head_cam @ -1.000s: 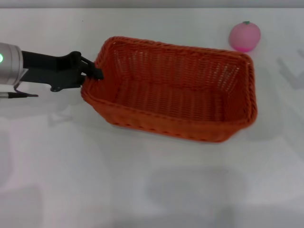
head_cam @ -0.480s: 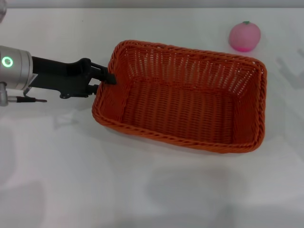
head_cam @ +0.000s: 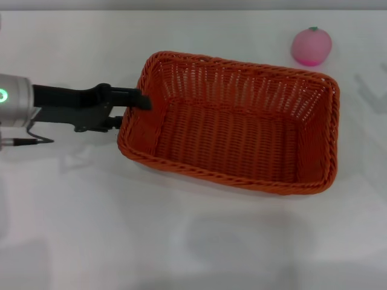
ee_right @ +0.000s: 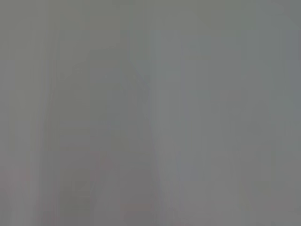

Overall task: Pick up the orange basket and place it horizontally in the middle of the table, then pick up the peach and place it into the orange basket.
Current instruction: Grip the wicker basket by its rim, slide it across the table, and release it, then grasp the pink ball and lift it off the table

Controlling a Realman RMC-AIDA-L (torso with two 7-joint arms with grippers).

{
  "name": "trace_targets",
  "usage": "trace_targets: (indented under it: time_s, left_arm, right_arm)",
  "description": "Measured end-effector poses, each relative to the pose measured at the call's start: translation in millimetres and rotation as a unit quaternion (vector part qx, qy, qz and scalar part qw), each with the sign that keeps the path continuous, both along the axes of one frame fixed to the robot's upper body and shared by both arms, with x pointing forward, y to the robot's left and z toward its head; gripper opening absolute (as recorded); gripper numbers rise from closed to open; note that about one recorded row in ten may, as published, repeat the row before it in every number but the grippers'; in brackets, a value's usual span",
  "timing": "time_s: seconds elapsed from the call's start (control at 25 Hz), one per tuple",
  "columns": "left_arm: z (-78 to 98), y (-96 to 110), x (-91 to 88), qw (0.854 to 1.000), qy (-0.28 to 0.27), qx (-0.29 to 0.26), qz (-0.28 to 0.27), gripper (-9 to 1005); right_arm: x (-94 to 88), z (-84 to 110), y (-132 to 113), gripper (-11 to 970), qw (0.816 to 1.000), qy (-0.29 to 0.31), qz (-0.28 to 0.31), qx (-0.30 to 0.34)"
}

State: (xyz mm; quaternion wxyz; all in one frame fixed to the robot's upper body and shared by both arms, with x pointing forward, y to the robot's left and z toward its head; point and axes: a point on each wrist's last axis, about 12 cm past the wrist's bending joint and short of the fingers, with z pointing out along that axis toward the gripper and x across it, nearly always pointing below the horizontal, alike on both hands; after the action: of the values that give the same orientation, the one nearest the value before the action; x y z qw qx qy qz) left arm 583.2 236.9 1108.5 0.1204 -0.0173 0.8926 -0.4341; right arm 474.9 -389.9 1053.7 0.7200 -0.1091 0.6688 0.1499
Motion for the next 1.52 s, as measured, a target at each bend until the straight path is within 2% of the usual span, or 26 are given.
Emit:
trace_targets:
  time_s: [0.08,0.32,0.4,0.48,0.6,0.68,0.72,0.76,0.92,1.08,1.28,1.52]
  left_arm:
    - [-1.6,7,-2.7,1.0,-0.014,-0.004,0.0,785]
    - [-2.1,42,-8.5,0.996,-0.082,-0.005,0.016,799]
    - [-1.4,69,-14.1,0.987,-0.154,-0.007,0.037,801]
    - [-1.8,82,-18.2,0.98,-0.195,-0.005,0.048,803]
    - [-4.5,99,-28.1,0.958,-0.281,0.009,0.063,803]
    - [-7.8,105,-34.7,0.945,-0.32,0.019,0.07,803]
    - [-9.3,107,-37.8,0.938,-0.338,0.024,0.073,803]
    - [-10.5,109,-40.7,0.931,-0.357,0.029,0.074,803]
    - [-15.3,116,-54.7,0.901,-0.423,0.052,0.082,803]
    - [-21.5,122,-66.2,0.874,-0.472,0.067,0.097,803]
    - [-27.2,120,-71.2,0.841,-0.526,0.079,0.105,802]
    - [-34.2,119,-79.7,0.826,-0.546,0.085,0.111,802]
  right_arm:
    - [-0.3,1.4,-2,737,1.0,-0.001,0.001,-0.003]
    - [2.8,10.1,-10,736,1.0,-0.005,-0.001,-0.013]
    - [5.5,12.6,-13,736,1.0,0.001,-0.003,-0.014]
    - [12.8,18.2,-19,736,1.0,0.018,0.001,-0.022]
    - [27.6,30.2,-23,736,0.998,0.046,0.022,-0.041]
    - [43.5,44.2,-22,736,0.995,0.066,0.041,-0.058]
    - [58.2,56.0,-20,736,0.992,0.088,0.057,-0.073]
    - [58.2,56.0,-20,736,0.992,0.088,0.057,-0.073]
    - [94.1,78.1,-11,735,0.98,0.15,0.077,-0.109]
    - [124.3,89.4,6,735,0.96,0.213,0.098,-0.151]
    - [144.0,88.7,22,735,0.935,0.272,0.097,-0.204]
    - [161.6,78.7,51,734,0.906,0.32,0.09,-0.263]
